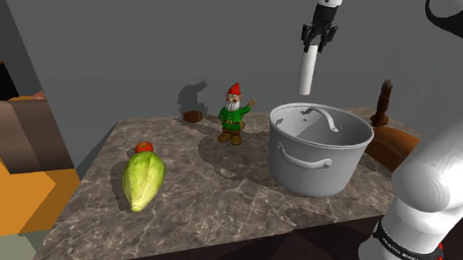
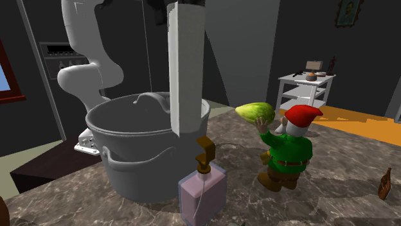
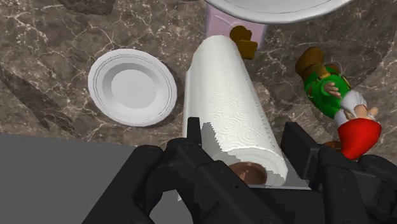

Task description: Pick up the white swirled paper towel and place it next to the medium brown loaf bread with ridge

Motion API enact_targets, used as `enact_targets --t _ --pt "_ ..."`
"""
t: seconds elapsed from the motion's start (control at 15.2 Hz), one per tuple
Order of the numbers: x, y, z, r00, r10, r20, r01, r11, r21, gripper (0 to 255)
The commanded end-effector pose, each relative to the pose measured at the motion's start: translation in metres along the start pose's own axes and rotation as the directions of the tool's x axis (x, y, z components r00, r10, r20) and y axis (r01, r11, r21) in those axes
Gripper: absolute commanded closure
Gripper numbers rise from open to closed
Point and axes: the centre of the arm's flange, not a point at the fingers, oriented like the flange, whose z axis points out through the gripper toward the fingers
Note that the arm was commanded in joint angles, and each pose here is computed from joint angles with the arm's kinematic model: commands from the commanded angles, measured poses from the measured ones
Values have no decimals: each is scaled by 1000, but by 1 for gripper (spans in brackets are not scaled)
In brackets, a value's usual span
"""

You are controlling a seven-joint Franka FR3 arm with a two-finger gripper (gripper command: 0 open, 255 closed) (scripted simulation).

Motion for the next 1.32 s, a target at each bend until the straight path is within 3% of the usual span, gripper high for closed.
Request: enact_targets --t 0.0,1.25 --pt "-1 25 0 1000 -1 0 1 1000 0 255" --pt "-12 276 -3 1000 -1 0 1 1000 0 255"
